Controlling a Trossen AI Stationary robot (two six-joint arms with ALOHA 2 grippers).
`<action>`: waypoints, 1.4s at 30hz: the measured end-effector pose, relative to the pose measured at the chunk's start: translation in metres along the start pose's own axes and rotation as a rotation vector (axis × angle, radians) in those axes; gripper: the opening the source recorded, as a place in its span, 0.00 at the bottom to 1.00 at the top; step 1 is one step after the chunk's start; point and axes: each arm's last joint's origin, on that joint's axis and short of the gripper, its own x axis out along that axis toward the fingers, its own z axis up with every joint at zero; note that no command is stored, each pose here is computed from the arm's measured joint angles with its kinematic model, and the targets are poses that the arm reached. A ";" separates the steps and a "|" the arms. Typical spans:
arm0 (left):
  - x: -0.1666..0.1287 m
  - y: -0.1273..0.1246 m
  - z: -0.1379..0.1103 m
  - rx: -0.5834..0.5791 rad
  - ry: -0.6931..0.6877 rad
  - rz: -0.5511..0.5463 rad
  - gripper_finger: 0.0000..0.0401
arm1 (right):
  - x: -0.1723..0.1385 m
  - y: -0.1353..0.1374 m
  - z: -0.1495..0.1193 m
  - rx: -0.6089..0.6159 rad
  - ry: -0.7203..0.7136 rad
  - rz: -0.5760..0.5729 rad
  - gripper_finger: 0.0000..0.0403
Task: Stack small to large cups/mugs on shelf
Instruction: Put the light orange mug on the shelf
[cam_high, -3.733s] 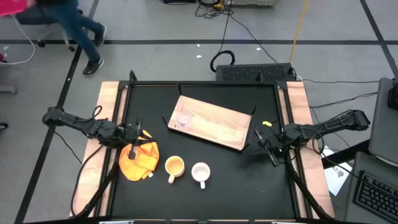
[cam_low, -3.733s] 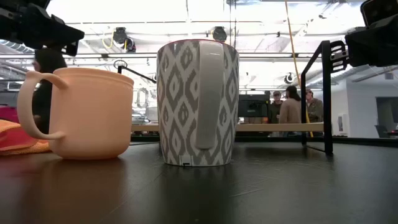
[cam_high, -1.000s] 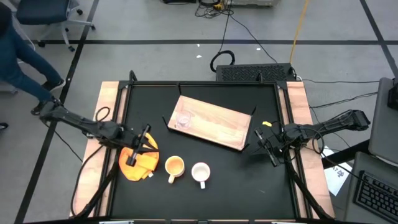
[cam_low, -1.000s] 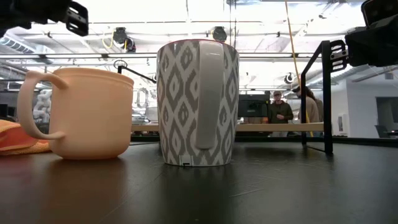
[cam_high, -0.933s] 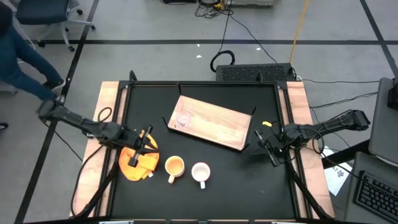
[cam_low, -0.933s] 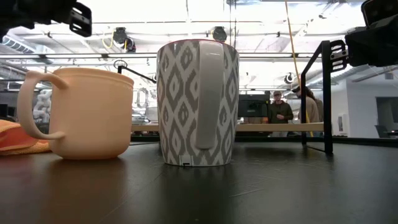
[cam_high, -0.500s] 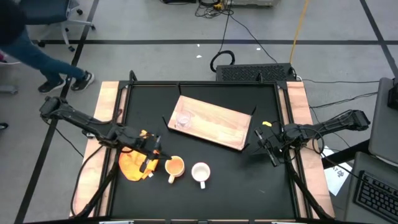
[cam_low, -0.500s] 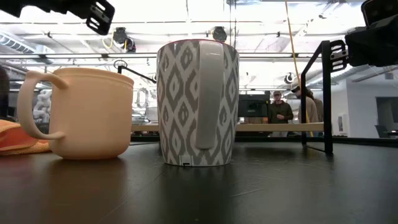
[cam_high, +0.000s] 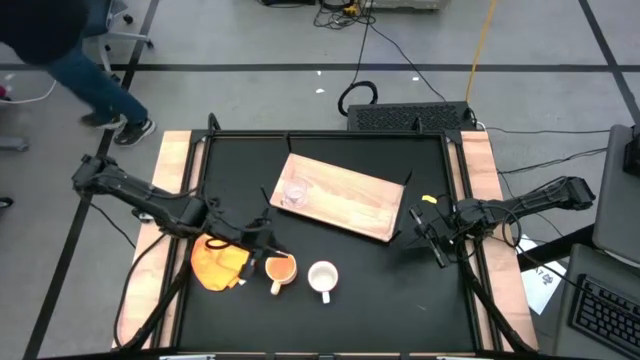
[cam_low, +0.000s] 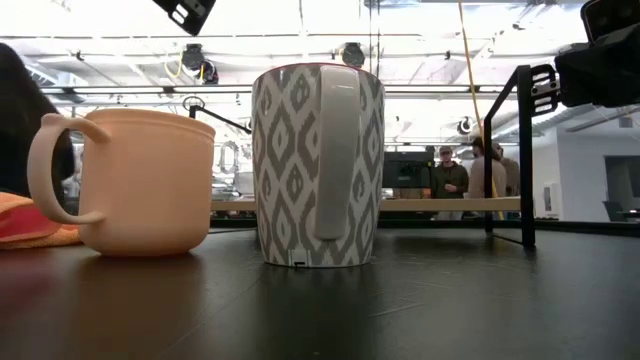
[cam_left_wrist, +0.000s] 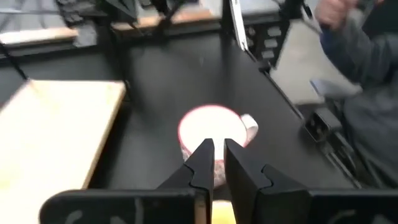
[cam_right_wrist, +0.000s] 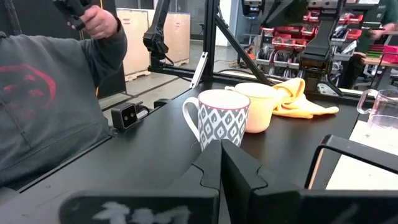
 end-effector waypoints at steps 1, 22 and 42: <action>0.001 0.000 0.001 0.010 0.035 -0.010 0.10 | 0.000 0.000 0.000 0.000 0.000 0.000 0.00; 0.046 0.018 0.017 -0.061 0.518 -0.073 0.51 | 0.000 0.000 0.000 0.000 0.000 0.000 0.00; 0.083 0.026 -0.018 -0.079 0.735 -0.089 0.65 | 0.000 0.000 0.000 0.000 0.000 0.000 0.00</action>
